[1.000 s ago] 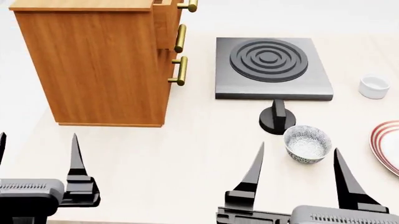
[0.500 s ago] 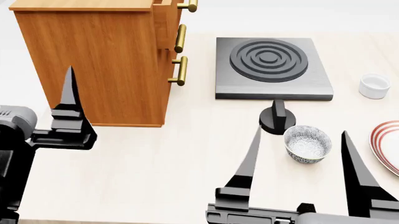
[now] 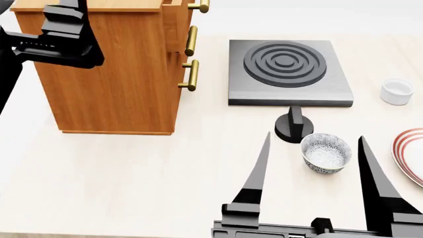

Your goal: Pick the akita bowl on the wooden cabinet and place it on the plate.

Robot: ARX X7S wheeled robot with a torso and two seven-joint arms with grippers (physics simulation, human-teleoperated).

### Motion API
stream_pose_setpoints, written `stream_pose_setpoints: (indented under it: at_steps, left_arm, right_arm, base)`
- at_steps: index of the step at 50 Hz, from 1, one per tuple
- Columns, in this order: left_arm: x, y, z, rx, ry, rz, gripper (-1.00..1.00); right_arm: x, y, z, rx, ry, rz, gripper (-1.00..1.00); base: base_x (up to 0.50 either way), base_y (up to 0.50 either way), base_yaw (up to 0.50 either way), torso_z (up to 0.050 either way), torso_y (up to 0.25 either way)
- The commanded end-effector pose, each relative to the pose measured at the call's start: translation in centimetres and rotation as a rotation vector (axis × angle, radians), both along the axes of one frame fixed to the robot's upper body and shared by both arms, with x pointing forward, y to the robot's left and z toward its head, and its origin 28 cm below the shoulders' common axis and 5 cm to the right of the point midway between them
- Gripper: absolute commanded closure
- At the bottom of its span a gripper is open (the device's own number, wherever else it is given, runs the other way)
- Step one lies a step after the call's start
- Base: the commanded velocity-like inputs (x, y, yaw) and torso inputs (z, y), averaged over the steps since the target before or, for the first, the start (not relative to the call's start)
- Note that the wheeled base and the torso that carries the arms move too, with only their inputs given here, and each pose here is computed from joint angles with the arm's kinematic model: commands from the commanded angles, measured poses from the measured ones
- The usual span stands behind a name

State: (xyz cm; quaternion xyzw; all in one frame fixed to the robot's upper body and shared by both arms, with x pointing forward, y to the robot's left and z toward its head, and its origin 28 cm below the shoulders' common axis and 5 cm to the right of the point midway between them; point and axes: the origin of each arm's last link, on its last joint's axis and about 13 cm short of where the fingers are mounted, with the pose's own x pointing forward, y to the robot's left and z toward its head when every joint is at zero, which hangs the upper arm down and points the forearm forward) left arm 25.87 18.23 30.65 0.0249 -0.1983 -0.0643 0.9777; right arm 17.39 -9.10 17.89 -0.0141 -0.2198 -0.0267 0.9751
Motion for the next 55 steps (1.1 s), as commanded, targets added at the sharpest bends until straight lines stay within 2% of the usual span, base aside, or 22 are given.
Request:
stream_pose_setpoints:
  at_steps: [1,11,16,17,18,22,24,26,28,31,32,34,36,40,49,55]
  left_arm:
    - [-0.4,-0.4,2.6,0.001,0.005,-0.063,-1.0]
    - [-0.7,-0.7,2.5,0.004,0.004,-0.083,-1.0]
    - [-0.4,-0.8,2.2,0.046,0.05,-0.031,-1.0]
    - [-0.3,-0.8,2.1,0.0,0.067,-0.049,-1.0]
    - [-0.3,-0.8,2.1,-0.006,0.083,-0.064,-1.0]
    - [-0.1,-0.7,2.3,0.024,0.096,-0.008,-1.0]
    - [-0.3,-0.8,2.6,-0.016,0.101,-0.016,-1.0]
    - [-0.2,-0.8,2.6,-0.008,0.116,0.03,-1.0]
    - [-0.2,-0.8,2.7,-0.021,0.126,-0.022,-1.0]
    - [-0.6,-1.0,3.3,-0.065,0.037,-0.133,-1.0]
    - [-0.7,-1.0,3.3,-0.054,0.062,-0.097,-1.0]
    - [-0.7,-1.0,3.2,-0.029,0.042,-0.087,-1.0]
    - [-0.7,-0.9,3.2,0.039,0.017,-0.013,-1.0]
    - [-1.1,-0.9,3.7,-0.01,-0.013,-0.04,-1.0]
    - [-1.3,-0.3,4.3,-0.063,-0.036,-0.004,-1.0]
    - [-1.4,-0.2,4.5,-0.064,-0.042,-0.003,-1.0]
  right_arm:
    - [-0.2,0.0,0.1,0.001,-0.009,0.011,-1.0]
    - [-0.2,0.1,0.1,-0.008,-0.011,0.01,-1.0]
    - [-0.1,0.1,0.0,-0.008,-0.007,0.006,-1.0]
    - [0.0,0.1,0.0,-0.005,-0.003,-0.011,-1.0]
    - [0.0,0.0,0.0,-0.001,-0.003,-0.017,-1.0]
    - [-0.1,0.0,0.1,0.009,-0.003,-0.01,-1.0]
    - [-0.1,0.1,0.1,0.005,-0.009,-0.006,-1.0]
    - [-0.2,0.0,0.1,0.001,-0.016,-0.002,-1.0]
    - [-0.2,0.0,0.2,0.001,-0.016,-0.006,-1.0]
    - [-0.4,0.0,0.3,0.004,-0.022,-0.002,-1.0]
    - [-0.4,0.0,0.3,0.004,-0.029,0.0,-1.0]
    - [-0.4,0.0,0.3,0.002,-0.028,-0.002,-1.0]
    - [-0.4,0.0,0.3,0.004,-0.03,0.0,-1.0]
    - [-0.4,0.0,0.3,-0.001,-0.026,0.002,-1.0]
    - [-0.4,0.0,0.3,-0.006,-0.023,-0.002,-1.0]
    - [-0.3,0.0,0.3,0.007,-0.008,-0.004,-1.0]
  base:
    - [0.0,0.0,0.0,0.05,0.0]
    - [0.0,0.0,0.0,0.05,0.0]
    - [0.0,0.0,0.0,0.039,0.0]
    - [0.0,0.0,0.0,0.0,0.0]
    - [0.0,0.0,0.0,0.0,0.0]
    - [0.0,0.0,0.0,0.0,0.0]
    - [0.0,0.0,0.0,0.0,0.0]
    - [0.03,0.0,0.0,0.0,0.0]
    - [0.11,0.0,0.0,0.0,0.0]
    - [0.22,0.0,0.0,0.0,0.0]
    - [0.45,0.0,0.0,0.0,0.0]
    - [0.5,0.0,0.0,0.0,0.0]
    - [0.49,0.0,0.0,0.0,0.0]
    - [0.5,0.0,0.0,0.0,0.0]
    - [0.5,0.0,0.0,0.0,0.0]
    - [0.35,0.0,0.0,0.0,0.0]
